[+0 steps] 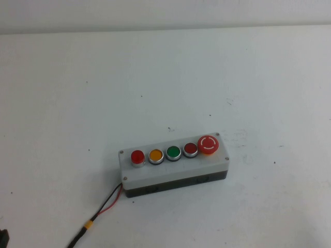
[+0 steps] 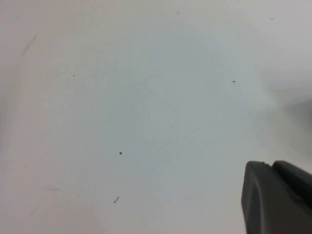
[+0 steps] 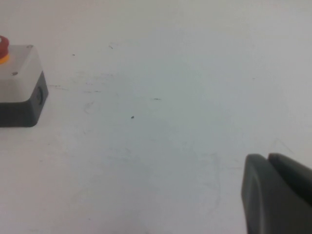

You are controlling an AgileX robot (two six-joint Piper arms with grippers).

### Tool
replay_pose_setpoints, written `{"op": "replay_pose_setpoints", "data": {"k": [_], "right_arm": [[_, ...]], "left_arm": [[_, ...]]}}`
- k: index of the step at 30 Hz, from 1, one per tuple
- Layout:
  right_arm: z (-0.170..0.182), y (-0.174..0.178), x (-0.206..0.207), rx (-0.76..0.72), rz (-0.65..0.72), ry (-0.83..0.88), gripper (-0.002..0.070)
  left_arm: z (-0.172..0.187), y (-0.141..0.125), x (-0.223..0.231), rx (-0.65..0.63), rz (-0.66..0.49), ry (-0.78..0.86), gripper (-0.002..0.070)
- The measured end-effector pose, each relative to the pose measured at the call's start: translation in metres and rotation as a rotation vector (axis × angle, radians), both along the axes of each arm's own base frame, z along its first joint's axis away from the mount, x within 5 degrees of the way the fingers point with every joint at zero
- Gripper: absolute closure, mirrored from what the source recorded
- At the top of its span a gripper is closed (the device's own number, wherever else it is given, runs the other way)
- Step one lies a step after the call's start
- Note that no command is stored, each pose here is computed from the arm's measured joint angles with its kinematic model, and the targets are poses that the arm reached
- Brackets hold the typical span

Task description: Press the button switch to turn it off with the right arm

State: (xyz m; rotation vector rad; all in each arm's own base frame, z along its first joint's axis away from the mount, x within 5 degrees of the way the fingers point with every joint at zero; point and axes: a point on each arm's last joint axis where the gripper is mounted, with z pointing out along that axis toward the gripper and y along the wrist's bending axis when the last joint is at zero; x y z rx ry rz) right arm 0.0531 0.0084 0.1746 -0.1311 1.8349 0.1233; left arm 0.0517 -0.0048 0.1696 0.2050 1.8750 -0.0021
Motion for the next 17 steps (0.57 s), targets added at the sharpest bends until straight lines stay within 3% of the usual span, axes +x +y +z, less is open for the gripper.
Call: {"op": "replay_pose_setpoints", "data": {"k": [17], "right_arm": [[-0.0002,0.0036,-0.0007,-0.028,0.05,-0.002,0.0693]], "left_arm": [[0.0,0.0,0.0,0.0,0.0,0.0,0.0677]]}}
